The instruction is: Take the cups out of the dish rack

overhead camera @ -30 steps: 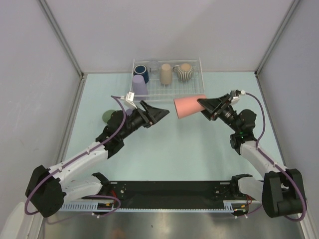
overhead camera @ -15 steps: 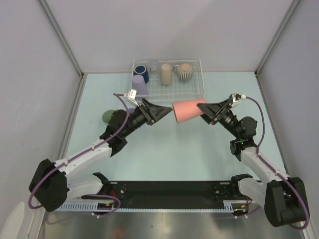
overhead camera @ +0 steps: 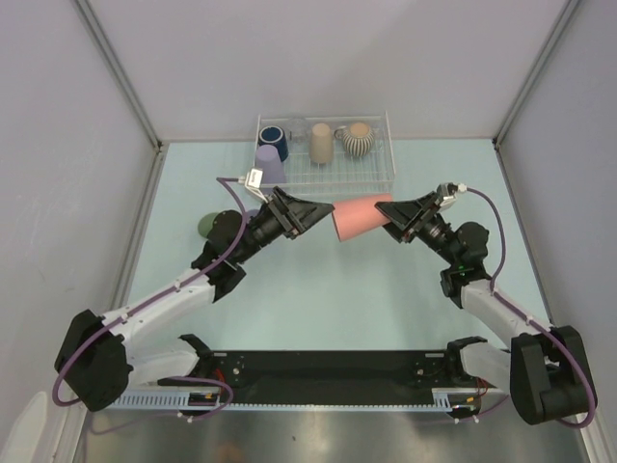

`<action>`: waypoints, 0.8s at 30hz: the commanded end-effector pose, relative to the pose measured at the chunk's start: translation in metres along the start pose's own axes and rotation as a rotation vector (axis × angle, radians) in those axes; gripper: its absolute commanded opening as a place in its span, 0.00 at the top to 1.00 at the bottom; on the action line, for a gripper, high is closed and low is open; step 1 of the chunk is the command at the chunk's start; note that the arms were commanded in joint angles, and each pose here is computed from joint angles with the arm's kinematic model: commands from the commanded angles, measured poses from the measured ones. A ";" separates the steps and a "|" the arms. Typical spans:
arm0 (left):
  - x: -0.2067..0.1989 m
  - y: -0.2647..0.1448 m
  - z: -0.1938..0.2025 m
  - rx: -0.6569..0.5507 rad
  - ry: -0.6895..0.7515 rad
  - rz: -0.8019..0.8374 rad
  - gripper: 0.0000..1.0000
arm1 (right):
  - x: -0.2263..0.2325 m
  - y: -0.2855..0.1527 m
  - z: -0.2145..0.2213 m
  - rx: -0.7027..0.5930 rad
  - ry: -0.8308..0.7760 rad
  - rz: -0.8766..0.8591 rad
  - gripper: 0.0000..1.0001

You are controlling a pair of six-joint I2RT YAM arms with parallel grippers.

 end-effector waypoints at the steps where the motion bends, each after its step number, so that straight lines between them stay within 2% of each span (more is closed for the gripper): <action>1: -0.041 0.006 -0.004 0.010 0.021 0.143 0.24 | 0.011 0.011 0.003 0.020 -0.053 -0.057 1.00; 5: -0.046 0.013 0.010 0.061 0.007 0.163 0.26 | 0.010 0.019 0.013 0.053 -0.051 -0.064 1.00; 12: -0.043 0.016 0.017 0.074 -0.004 0.160 0.26 | 0.005 0.022 0.016 0.067 -0.052 -0.060 1.00; 14: -0.043 0.018 0.017 0.079 -0.002 0.163 0.30 | 0.005 0.023 0.016 0.072 -0.049 -0.059 1.00; 15: -0.045 0.018 0.017 0.078 -0.003 0.167 0.34 | 0.005 0.024 0.018 0.080 -0.046 -0.059 1.00; 16: -0.044 0.019 0.017 0.076 -0.005 0.165 0.48 | 0.004 0.024 0.017 0.080 -0.048 -0.059 1.00; 18: -0.043 0.021 0.017 0.078 -0.006 0.162 0.62 | 0.004 0.024 0.018 0.084 -0.051 -0.059 1.00; 21: -0.040 0.024 0.018 0.093 -0.011 0.145 0.98 | 0.003 0.023 0.019 0.096 -0.053 -0.039 1.00; 24: -0.040 0.024 0.018 0.088 -0.012 0.139 1.00 | 0.003 0.023 0.019 0.114 -0.058 -0.033 1.00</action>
Point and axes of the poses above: each gripper's point midway between its finger pads, its own y axis out along the fingers, its own x axis along the line the jaws close on, z = x × y, the point moved 5 cm from there along -y, back along the fingers, and after that the axes turned 1 degree about y, right-handed, at the moved point
